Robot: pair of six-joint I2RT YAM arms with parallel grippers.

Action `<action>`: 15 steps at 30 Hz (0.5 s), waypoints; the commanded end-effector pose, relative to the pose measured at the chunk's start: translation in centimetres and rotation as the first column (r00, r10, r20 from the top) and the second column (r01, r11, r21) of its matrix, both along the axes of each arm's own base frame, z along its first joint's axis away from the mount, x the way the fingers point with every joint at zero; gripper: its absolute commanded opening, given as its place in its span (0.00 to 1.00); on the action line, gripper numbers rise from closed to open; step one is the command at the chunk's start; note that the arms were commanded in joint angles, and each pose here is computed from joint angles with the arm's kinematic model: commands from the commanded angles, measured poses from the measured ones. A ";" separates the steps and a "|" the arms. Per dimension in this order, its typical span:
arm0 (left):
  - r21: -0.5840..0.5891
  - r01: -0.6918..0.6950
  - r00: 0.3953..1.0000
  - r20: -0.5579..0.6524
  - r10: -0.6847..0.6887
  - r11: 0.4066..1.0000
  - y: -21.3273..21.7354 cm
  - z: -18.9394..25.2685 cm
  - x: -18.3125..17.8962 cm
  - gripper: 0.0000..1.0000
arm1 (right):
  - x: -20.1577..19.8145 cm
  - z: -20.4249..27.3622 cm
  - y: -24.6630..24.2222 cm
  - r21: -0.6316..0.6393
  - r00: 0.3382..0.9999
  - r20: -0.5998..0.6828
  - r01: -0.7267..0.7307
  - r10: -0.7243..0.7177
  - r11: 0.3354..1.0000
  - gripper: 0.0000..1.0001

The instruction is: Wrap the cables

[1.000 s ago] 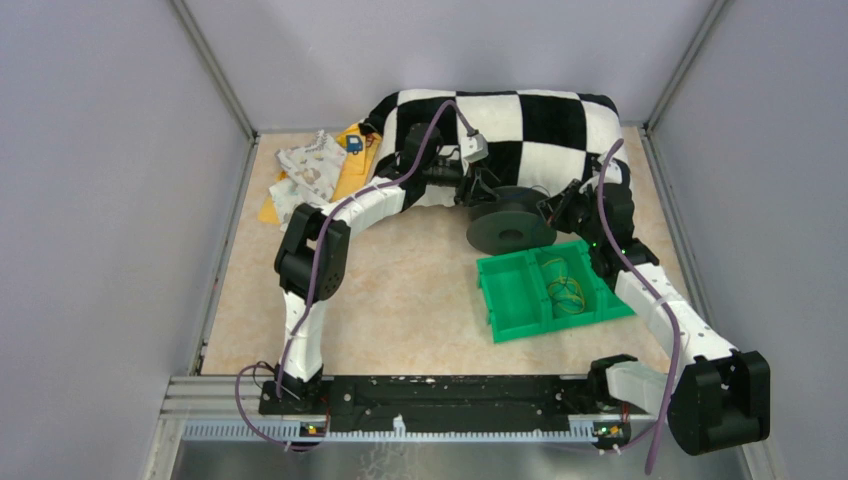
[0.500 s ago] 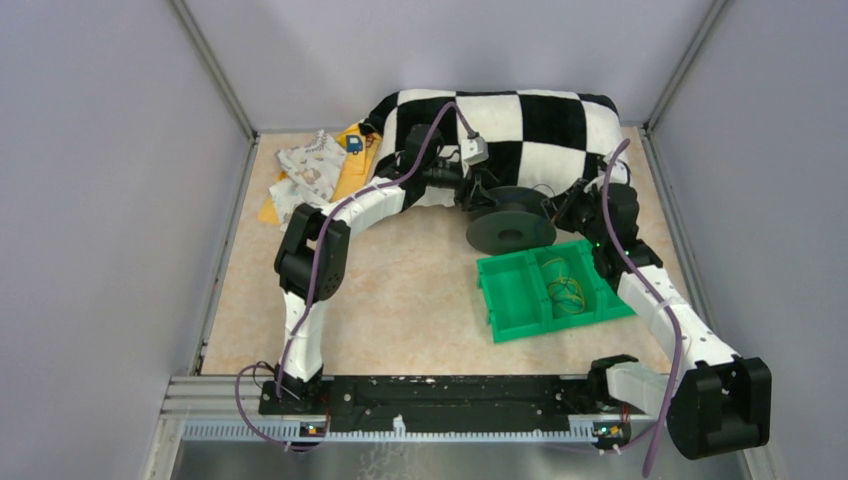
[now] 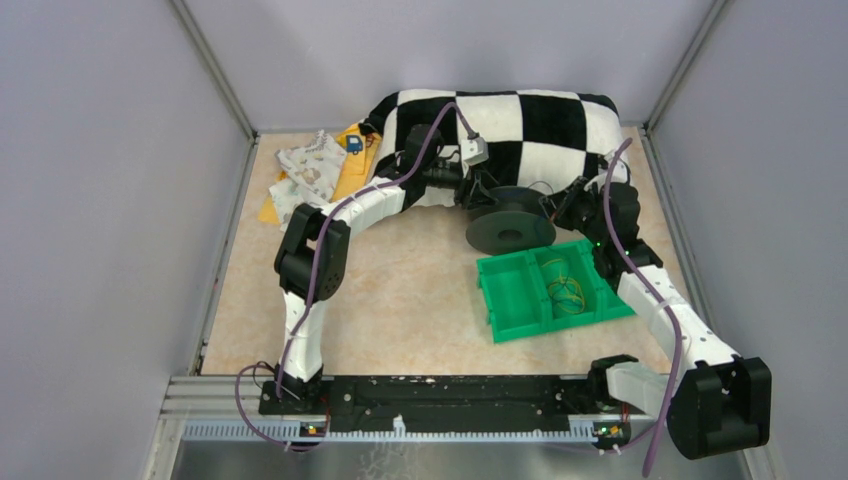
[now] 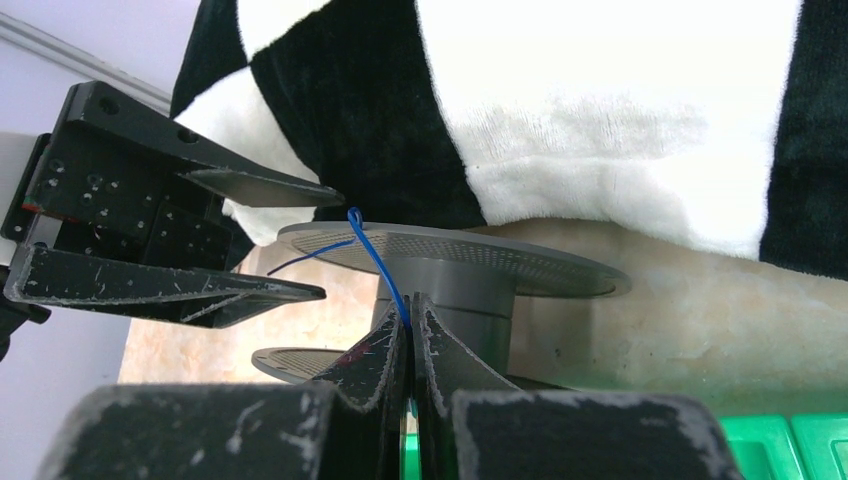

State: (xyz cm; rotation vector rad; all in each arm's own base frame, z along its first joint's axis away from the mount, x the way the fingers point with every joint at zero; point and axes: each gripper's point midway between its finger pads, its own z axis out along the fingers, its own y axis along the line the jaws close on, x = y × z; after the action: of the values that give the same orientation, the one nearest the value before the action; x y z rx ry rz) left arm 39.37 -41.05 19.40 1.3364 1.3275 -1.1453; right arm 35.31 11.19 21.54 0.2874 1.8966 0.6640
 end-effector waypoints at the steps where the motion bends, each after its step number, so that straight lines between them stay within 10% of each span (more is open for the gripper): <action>1: -0.037 0.032 0.996 0.080 -0.029 0.999 -0.3 1.9 0.0 0.61 | 1.2 4.1 0.1 0.035 0.994 0.113 -0.004 0.000 0.999 0.00; 15: -0.051 0.032 0.996 0.086 -0.027 0.998 -0.4 2.5 0.1 0.58 | 0.8 2.1 0.2 0.034 0.998 0.070 -0.007 0.004 0.999 0.00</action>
State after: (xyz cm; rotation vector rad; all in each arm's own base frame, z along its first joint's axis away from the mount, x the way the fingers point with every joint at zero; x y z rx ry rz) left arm 39.39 -41.05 19.40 1.3375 1.3252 -1.1430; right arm 35.50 11.51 21.91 0.2841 1.8815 0.6883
